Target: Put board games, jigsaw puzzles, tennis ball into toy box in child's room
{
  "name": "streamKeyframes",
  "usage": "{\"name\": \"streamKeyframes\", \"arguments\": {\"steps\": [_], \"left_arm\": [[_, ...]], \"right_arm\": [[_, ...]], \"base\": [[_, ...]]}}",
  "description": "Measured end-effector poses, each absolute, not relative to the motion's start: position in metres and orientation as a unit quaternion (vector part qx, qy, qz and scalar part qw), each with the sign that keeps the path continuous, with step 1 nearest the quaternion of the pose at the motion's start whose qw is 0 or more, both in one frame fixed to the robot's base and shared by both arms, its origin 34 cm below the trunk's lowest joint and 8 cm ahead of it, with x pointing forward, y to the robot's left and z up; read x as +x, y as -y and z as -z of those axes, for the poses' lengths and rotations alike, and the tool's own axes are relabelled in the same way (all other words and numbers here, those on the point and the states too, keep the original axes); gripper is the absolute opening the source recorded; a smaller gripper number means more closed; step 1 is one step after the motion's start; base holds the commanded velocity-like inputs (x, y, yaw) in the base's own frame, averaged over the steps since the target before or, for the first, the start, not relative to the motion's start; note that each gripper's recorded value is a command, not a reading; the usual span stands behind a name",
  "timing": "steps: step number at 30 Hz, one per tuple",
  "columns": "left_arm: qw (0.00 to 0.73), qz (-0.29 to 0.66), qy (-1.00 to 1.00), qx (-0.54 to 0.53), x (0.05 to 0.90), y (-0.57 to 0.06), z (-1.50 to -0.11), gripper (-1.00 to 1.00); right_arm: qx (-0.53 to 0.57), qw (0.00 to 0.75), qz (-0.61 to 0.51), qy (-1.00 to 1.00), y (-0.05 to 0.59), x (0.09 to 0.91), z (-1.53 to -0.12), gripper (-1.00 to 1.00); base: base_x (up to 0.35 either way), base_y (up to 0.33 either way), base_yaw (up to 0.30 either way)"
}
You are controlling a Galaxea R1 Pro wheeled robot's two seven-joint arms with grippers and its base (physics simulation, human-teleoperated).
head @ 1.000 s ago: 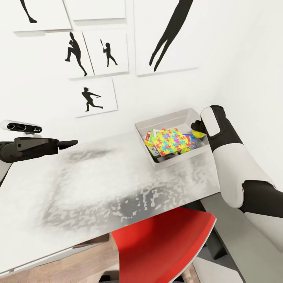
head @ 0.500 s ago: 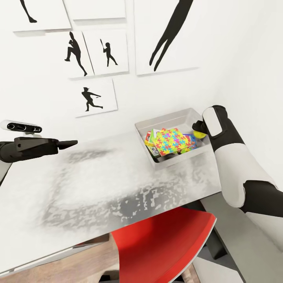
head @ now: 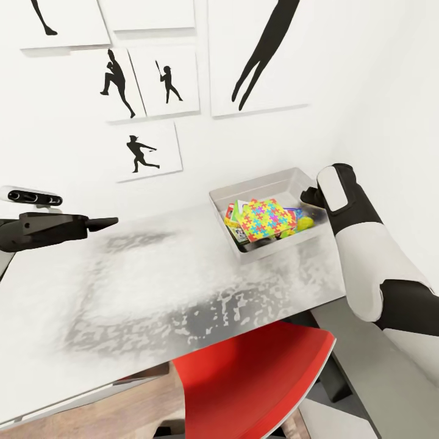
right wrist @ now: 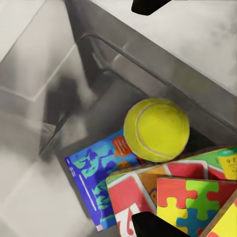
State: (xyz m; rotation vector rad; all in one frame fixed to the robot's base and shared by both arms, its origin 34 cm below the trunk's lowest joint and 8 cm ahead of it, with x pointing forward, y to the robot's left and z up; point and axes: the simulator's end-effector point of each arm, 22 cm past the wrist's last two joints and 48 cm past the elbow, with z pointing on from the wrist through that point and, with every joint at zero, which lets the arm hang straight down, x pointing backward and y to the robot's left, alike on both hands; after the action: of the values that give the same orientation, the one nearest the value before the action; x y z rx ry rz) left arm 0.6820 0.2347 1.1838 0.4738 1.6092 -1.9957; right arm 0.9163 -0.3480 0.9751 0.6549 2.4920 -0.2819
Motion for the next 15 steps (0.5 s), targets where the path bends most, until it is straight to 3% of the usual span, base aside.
{"name": "streamKeyframes", "arguments": {"steps": [15], "left_arm": [[0.267,0.736,-0.597,0.175,0.6825,-0.2375,-1.1849,1.0]], "right_arm": [[0.243,0.271,0.103,-0.926,0.347,0.9162,-0.9746,1.0]], "base": [[0.0,0.0,0.0]]}}
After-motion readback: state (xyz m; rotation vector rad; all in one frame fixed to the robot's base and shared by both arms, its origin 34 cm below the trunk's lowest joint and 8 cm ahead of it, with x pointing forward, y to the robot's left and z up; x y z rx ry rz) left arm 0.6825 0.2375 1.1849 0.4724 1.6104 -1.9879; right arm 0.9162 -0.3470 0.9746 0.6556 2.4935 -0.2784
